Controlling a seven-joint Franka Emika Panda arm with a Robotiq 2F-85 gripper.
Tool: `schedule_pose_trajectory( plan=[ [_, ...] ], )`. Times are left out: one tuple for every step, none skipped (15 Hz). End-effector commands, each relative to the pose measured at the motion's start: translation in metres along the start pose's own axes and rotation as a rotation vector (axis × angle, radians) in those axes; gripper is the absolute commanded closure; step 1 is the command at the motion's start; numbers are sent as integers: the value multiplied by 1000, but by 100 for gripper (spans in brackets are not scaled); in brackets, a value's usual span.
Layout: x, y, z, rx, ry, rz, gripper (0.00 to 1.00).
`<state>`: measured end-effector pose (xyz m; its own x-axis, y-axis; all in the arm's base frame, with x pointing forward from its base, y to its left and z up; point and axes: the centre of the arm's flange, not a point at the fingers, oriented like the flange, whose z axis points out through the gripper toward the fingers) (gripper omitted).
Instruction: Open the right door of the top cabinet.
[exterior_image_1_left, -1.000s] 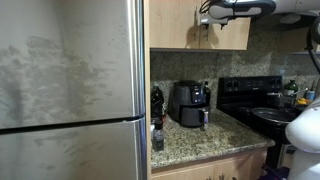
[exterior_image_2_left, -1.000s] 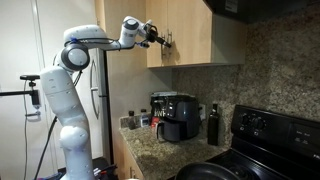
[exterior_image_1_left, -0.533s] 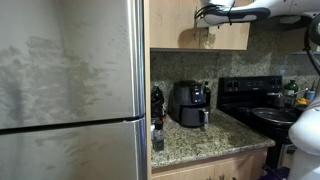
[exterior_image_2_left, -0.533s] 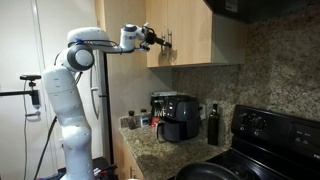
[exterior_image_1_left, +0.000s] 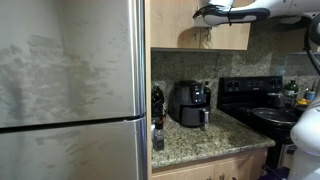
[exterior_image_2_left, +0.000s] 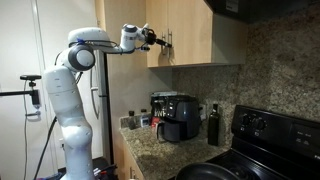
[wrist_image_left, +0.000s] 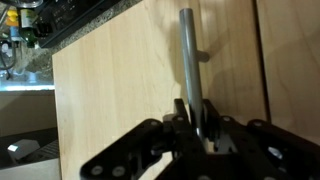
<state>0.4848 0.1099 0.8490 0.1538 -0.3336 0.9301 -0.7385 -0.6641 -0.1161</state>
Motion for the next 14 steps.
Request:
schedule_pose_trajectory(
  plan=[
    [19, 72, 10, -82, 83, 103, 99],
    [14, 76, 1, -77, 86, 102, 96],
    [8, 81, -9, -81, 87, 100, 96],
    [5, 86, -16, -85, 87, 99, 96],
    [0, 91, -25, -85, 89, 105, 96],
    [-3, 97, -33, -82, 92, 114, 96],
    [-6, 104, -39, -80, 94, 122, 96],
    [-11, 111, -44, -80, 94, 133, 96],
    [-13, 119, -48, -84, 95, 138, 96],
    [-16, 126, -50, -92, 91, 139, 96],
    [-18, 134, -51, -98, 85, 141, 96],
    [-18, 142, -53, -104, 80, 142, 96],
    [-19, 150, -55, -109, 74, 143, 96],
    [-19, 158, -57, -114, 65, 144, 96]
  ],
)
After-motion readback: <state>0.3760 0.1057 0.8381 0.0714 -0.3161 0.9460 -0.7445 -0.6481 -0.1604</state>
